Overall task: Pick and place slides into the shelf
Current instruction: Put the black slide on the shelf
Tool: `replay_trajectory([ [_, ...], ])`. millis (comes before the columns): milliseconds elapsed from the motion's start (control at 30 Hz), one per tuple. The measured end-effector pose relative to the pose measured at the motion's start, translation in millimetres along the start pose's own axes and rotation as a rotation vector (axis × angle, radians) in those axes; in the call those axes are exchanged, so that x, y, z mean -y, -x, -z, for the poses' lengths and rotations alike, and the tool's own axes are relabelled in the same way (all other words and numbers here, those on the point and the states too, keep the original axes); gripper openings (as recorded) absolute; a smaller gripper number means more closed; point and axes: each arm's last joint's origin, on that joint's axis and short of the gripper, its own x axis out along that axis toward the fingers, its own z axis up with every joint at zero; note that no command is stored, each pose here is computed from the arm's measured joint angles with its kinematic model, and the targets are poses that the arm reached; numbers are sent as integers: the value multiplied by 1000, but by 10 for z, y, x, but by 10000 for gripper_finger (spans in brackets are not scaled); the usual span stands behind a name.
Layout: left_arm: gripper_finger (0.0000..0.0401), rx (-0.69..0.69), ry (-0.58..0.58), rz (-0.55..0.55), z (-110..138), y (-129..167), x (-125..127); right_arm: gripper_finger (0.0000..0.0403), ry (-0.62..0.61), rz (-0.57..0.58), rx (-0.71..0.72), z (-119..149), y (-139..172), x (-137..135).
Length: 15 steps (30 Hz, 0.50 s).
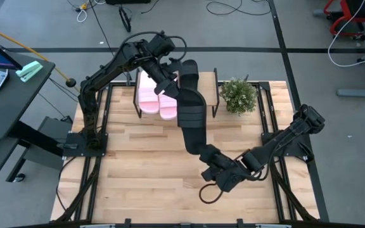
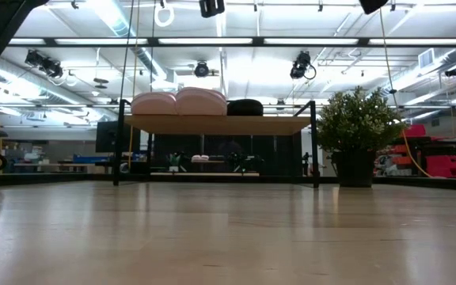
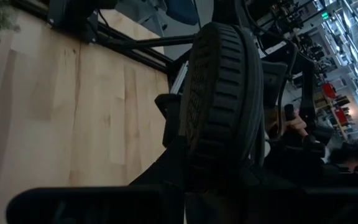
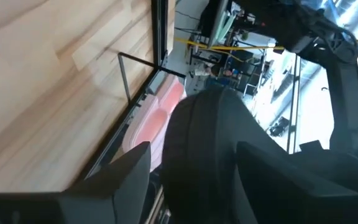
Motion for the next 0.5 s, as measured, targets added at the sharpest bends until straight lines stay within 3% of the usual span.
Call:
replay_trajectory([
  [133,59,5,-8,-1,-8,1,0,219,-19,0,-8,13,-31,7],
  [400,59,0,7,-11,3,6,-8,94,-52,13,1,1,-29,34],
  [500,61,-5,17,-23,11,4,-14,76,-66,17,4,-3,-28,42],
])
